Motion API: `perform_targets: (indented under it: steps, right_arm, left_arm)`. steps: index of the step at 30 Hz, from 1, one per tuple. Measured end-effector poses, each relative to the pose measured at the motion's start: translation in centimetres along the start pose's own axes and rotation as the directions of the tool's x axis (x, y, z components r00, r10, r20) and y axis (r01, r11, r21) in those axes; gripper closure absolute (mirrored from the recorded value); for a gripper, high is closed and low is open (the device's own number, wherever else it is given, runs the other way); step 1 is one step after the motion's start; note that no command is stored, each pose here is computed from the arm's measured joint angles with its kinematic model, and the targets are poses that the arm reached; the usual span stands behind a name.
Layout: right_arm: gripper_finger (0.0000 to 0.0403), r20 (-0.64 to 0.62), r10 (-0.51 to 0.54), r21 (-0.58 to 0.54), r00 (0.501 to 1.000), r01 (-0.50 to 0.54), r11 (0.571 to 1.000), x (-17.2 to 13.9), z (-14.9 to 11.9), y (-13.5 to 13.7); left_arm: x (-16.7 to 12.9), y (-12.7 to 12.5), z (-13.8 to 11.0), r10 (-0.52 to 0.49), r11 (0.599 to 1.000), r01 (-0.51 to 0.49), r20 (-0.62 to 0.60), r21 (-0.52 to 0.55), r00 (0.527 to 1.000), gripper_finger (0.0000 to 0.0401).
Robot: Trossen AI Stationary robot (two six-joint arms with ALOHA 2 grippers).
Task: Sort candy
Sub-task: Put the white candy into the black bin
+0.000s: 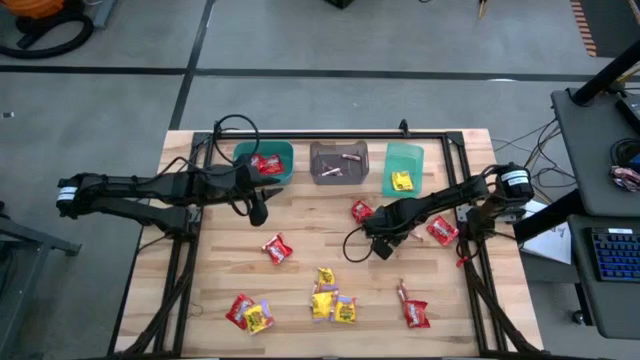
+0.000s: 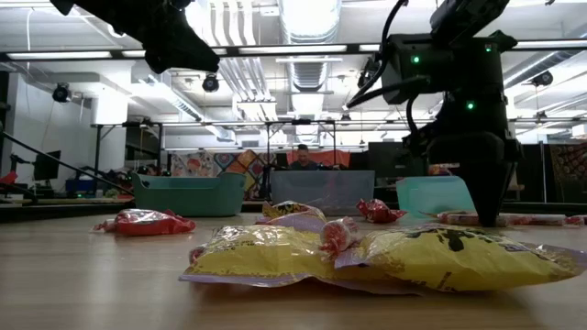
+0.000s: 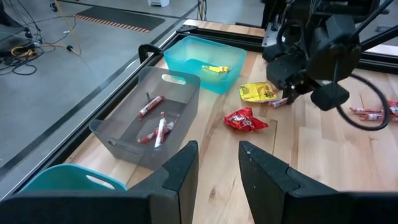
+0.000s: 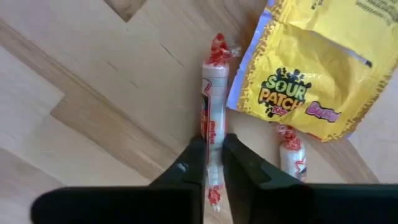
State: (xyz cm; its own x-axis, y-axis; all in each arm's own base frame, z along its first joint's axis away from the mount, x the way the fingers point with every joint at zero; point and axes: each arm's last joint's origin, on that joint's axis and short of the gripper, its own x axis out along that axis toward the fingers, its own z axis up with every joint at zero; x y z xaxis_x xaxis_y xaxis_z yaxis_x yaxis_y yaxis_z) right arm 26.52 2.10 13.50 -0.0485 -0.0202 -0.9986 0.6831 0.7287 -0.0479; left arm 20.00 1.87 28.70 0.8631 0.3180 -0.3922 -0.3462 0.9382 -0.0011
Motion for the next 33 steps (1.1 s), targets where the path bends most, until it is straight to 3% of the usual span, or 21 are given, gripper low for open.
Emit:
perform_targets:
  steps: [15,20,25,29,31,33]
  right_arm:
    - [0.0395,0.073,0.2,-0.041,0.977,-0.197,0.98,-3.9,-0.7,-0.4]
    - [0.0395,0.185,0.319,-0.119,0.93,-0.301,0.946,-5.3,-0.1,0.2]
    - [0.0395,0.35,0.48,-0.264,0.804,-0.407,0.875,-6.8,1.5,1.3]
    - [0.0395,0.497,0.582,-0.389,0.643,-0.434,0.812,-8.4,3.6,1.7]
    - [0.0395,0.6,0.572,-0.408,0.559,-0.401,0.82,-9.2,4.7,1.4]
    - [0.0394,0.723,0.485,-0.367,0.492,-0.321,0.873,-9.8,5.9,0.7]
  left_arm:
    - [1.3,-0.3,-0.6,0.006,1.0,-0.006,-0.049,0.011,0.999,0.0301]
    - [1.7,-0.4,-0.7,0.008,1.0,-0.007,-0.062,0.015,0.998,0.0301]
    - [1.8,-0.4,-0.6,0.006,1.0,-0.005,-0.046,0.014,0.999,0.0301]
    - [1.8,-0.5,-0.2,0.001,1.0,-0.001,-0.004,0.008,1.0,0.0301]
    - [1.8,-0.5,0.0,-0.001,1.0,0.001,0.009,0.005,1.0,0.0301]
    - [1.8,-0.5,0.0,-0.002,1.0,0.002,0.015,0.003,1.0,0.0301]
